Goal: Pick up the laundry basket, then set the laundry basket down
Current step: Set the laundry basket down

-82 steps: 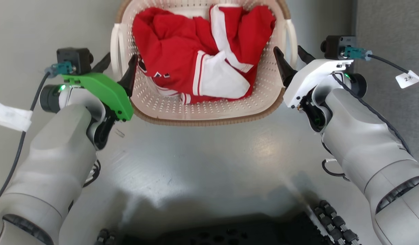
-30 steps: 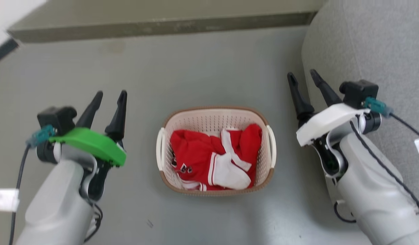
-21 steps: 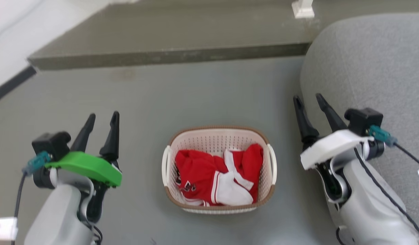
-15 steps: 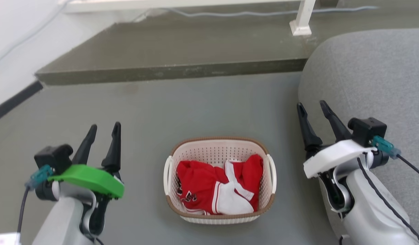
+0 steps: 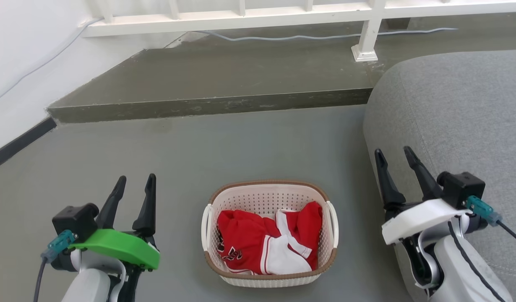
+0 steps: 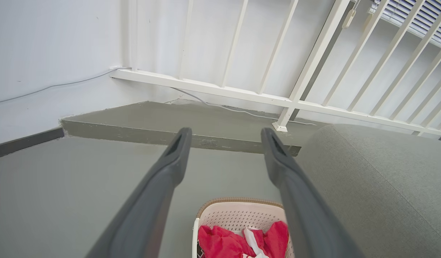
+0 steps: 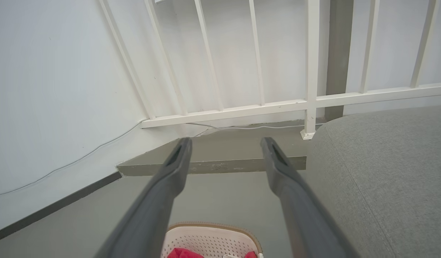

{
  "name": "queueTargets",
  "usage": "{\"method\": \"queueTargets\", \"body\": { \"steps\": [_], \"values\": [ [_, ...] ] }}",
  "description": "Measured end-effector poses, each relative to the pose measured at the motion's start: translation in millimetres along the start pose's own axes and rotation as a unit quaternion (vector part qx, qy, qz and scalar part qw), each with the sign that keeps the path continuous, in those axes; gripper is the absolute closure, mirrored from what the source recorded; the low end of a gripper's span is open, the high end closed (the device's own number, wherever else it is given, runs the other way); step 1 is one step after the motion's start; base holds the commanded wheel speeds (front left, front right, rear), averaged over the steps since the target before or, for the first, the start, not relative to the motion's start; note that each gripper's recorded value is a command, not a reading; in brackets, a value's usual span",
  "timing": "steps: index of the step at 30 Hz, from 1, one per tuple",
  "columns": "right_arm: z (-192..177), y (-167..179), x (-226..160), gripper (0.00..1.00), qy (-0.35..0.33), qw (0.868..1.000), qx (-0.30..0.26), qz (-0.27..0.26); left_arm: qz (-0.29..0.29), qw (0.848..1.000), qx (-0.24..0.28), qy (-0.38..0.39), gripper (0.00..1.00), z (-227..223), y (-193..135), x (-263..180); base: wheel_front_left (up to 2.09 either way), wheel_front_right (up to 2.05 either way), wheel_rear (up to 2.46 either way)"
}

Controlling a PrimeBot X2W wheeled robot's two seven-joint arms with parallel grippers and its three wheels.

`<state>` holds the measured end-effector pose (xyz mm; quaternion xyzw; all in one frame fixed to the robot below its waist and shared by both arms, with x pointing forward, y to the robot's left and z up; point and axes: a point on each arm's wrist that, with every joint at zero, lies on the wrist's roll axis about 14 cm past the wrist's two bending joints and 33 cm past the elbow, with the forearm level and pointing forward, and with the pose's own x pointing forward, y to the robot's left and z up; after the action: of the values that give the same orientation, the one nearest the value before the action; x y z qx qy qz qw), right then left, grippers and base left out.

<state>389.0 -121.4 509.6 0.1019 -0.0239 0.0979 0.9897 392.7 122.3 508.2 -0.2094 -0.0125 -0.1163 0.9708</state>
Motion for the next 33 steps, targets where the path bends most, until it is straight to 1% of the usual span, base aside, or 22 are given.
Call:
{"method": "queueTargets", "body": {
  "steps": [15, 33],
  "values": [
    [-2.3, 0.0, -12.7, 0.00, 0.000, 1.000, -0.005, -0.002, -0.003, 1.000, 0.008, -0.002, 0.00, -3.7, -8.1, -9.0, 0.00, 0.00, 0.00],
    [-3.8, 1.8, -19.7, 0.00, 0.000, 1.000, -0.004, -0.001, 0.001, 1.000, -0.004, -0.003, 0.00, -7.2, -11.4, -14.5, 0.00, 0.00, 0.00]
  ]
}}
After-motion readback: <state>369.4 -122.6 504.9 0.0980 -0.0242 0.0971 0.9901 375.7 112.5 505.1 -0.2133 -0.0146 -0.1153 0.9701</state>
